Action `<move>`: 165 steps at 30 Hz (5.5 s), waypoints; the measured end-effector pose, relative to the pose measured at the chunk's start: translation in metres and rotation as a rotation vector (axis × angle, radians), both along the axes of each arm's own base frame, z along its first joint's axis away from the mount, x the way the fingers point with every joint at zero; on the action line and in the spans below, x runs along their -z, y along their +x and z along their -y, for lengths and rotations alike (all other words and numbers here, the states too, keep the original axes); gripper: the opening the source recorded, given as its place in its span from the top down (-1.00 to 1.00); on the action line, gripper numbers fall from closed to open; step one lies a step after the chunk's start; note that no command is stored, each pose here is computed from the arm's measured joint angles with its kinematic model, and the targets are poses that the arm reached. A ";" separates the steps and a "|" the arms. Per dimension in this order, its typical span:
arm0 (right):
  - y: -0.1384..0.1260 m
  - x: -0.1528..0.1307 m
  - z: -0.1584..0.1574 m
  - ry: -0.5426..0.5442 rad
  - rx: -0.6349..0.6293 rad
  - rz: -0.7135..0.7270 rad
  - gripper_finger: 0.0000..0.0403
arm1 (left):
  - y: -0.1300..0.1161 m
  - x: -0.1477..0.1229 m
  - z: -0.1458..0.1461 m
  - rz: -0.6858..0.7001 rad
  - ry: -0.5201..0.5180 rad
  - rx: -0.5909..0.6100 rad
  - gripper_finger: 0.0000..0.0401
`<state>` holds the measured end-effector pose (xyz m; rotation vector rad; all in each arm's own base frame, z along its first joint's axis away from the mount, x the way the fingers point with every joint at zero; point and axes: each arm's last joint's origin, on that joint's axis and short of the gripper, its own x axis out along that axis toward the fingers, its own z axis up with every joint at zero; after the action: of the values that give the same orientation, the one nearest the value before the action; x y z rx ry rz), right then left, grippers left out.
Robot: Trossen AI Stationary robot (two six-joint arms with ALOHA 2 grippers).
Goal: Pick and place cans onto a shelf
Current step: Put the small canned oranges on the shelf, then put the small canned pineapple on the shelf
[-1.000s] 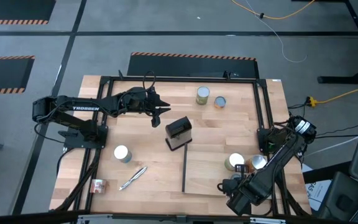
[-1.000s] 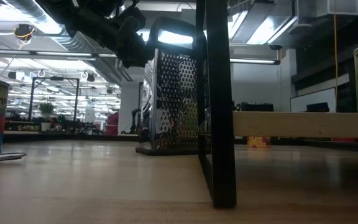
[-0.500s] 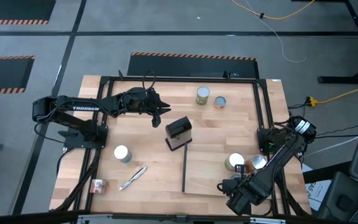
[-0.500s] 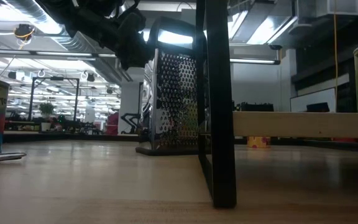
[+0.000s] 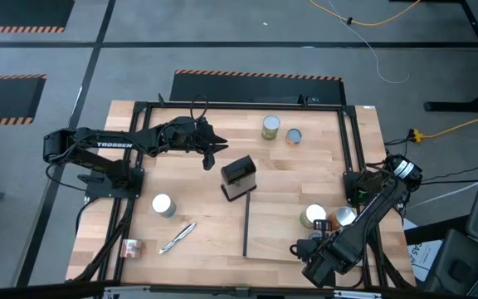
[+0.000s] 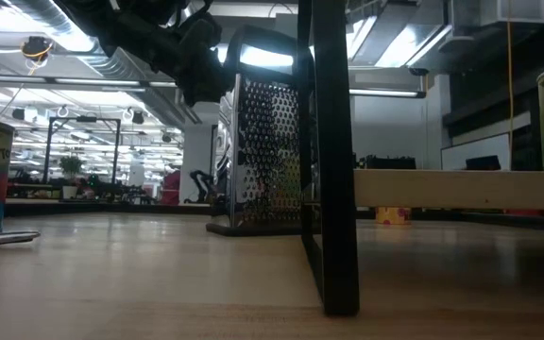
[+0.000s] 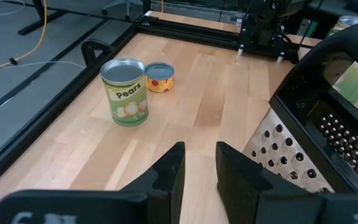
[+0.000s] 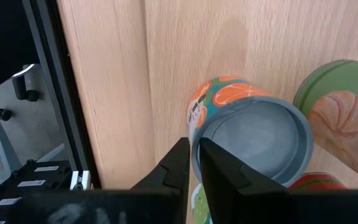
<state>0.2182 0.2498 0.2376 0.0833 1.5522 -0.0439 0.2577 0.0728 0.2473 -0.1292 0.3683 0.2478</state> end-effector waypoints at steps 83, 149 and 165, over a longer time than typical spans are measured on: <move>0.055 -0.132 0.018 -0.191 -0.106 0.705 0.19 | 0.000 0.000 0.000 0.000 0.001 0.000 0.58; -0.025 0.000 0.379 -0.277 0.020 0.507 0.19 | -0.148 -0.076 0.051 0.164 0.079 0.079 0.58; -0.020 0.049 0.392 -0.227 0.000 0.405 0.19 | -0.146 -0.075 0.050 0.159 0.060 0.072 0.58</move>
<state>0.1979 -0.1417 0.1888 -0.0844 1.1343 -0.1915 0.1117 0.0224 0.3225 -0.0758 0.2067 0.1760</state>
